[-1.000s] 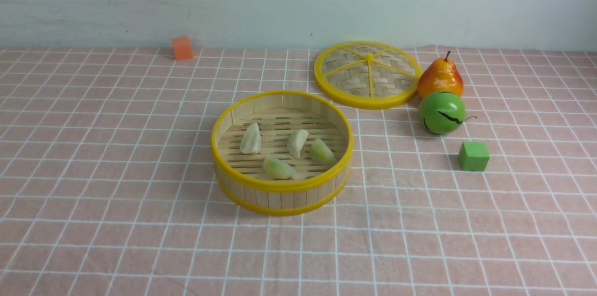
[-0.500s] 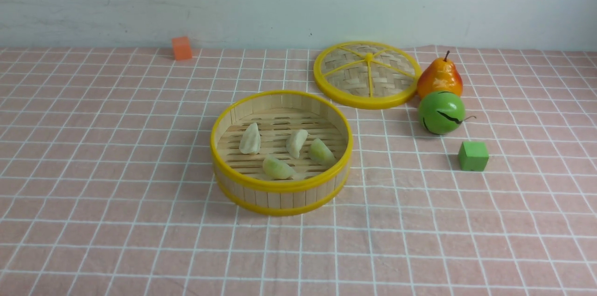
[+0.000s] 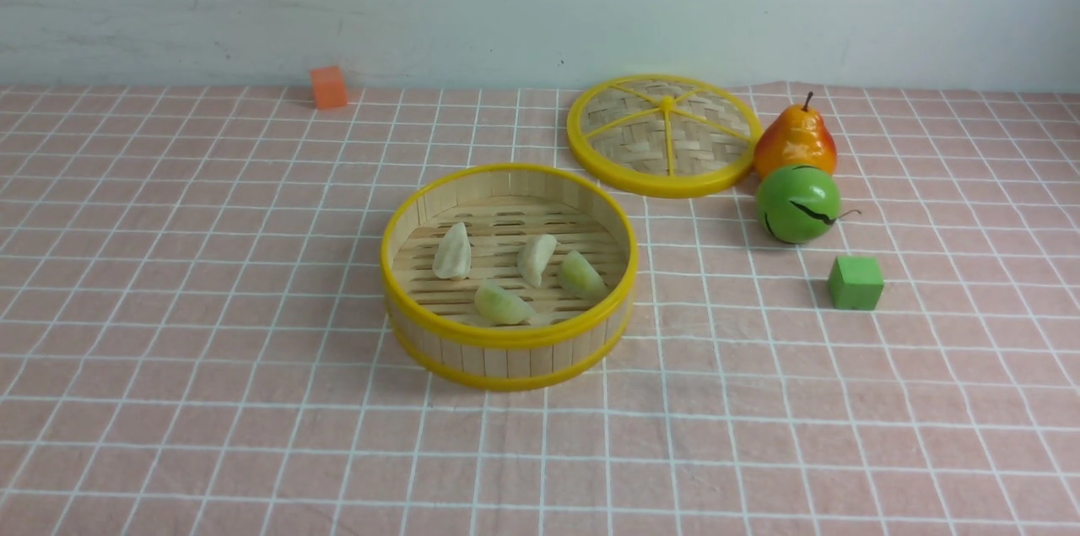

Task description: Put the dumplings into the steamer on the table with the pink tablecloth.

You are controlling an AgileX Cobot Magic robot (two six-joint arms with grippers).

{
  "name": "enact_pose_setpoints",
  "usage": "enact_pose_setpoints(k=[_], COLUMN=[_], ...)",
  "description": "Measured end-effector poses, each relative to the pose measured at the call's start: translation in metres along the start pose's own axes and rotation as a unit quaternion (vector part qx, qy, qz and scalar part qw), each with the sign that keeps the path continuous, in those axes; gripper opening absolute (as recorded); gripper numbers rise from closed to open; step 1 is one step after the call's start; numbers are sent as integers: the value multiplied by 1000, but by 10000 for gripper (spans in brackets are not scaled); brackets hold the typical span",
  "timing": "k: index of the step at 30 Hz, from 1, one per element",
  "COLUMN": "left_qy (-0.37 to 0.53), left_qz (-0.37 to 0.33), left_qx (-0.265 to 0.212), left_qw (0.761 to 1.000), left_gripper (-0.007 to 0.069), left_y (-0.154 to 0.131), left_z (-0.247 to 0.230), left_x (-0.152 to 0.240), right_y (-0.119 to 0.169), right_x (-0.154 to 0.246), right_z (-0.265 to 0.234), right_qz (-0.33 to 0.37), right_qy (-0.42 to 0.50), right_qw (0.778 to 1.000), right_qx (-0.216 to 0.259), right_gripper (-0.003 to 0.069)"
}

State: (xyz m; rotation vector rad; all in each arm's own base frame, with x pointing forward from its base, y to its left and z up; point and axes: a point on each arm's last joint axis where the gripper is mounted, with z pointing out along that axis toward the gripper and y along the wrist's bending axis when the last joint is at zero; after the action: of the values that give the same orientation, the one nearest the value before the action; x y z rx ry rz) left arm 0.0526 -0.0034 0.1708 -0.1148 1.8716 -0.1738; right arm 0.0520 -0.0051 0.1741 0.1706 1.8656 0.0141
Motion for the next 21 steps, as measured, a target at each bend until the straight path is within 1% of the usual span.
enact_pose_setpoints(k=[21], left_qy=[0], left_qz=[0], left_qx=[0], left_qw=[1000], left_gripper=[-13], left_y=[0], left_z=[0], left_x=[0], right_y=[0], right_x=[0], right_z=[0], right_qz=[0], right_qy=[0], right_qw=[1000], right_qx=[0], right_gripper=[64])
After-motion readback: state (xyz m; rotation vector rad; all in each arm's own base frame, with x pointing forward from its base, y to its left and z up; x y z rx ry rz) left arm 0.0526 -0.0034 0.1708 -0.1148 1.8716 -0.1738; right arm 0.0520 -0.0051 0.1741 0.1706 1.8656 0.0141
